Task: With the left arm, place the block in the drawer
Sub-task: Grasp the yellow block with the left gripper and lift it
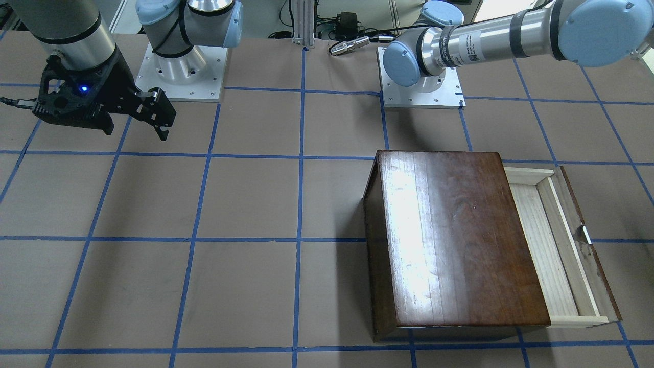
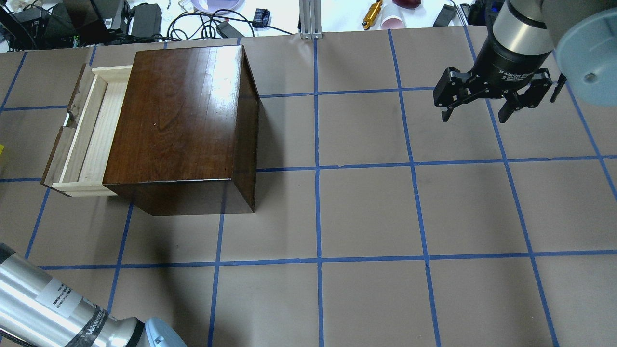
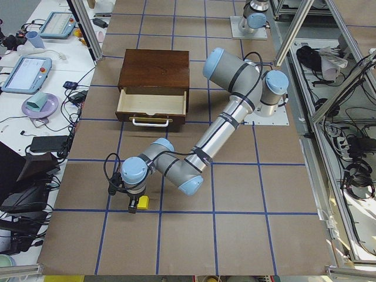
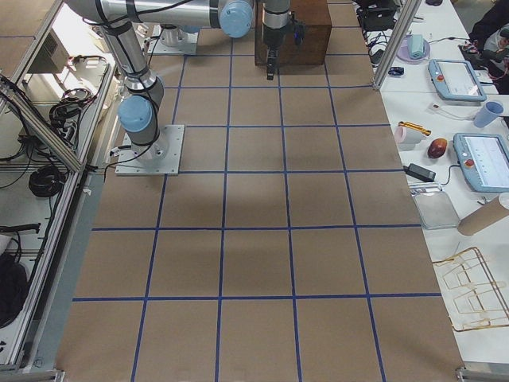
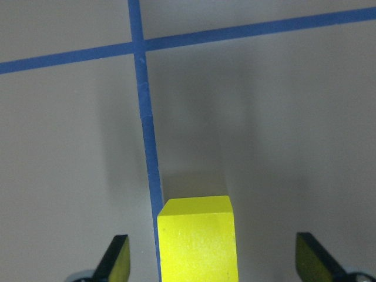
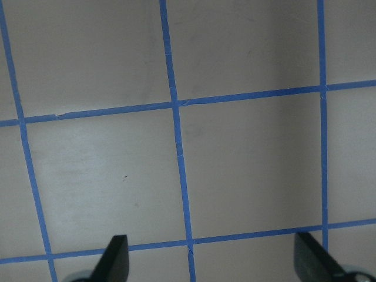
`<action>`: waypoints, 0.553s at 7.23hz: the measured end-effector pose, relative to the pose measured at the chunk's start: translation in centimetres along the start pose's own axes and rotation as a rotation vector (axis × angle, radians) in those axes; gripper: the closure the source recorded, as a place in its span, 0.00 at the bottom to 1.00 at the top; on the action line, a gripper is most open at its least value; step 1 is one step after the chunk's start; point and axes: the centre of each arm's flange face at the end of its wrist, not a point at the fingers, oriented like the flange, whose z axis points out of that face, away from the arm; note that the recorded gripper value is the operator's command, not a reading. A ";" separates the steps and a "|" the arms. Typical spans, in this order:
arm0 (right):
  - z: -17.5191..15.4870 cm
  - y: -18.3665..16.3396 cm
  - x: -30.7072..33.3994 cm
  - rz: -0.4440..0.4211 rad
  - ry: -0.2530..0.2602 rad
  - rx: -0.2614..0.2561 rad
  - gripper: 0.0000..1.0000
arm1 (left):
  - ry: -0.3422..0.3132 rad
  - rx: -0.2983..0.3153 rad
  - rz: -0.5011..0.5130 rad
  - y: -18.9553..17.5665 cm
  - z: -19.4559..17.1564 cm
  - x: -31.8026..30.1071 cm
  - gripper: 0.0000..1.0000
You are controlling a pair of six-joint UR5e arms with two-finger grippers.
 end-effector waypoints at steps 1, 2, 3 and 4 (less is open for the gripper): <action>0.0 0.0 0.0 0.000 0.000 0.000 0.00 | 0.005 -0.004 -0.002 0.1 1.0 -0.1 0.00; 0.0 0.0 0.0 0.000 0.000 0.000 0.00 | 0.010 -0.012 -0.003 0.3 1.8 -0.2 0.00; 0.0 0.0 0.0 0.000 0.000 0.000 0.00 | 0.009 -0.025 -0.004 0.5 2.3 -0.3 0.00; 0.0 0.0 0.0 0.000 0.000 0.000 0.00 | 0.004 -0.038 -0.005 0.7 2.7 -0.4 0.18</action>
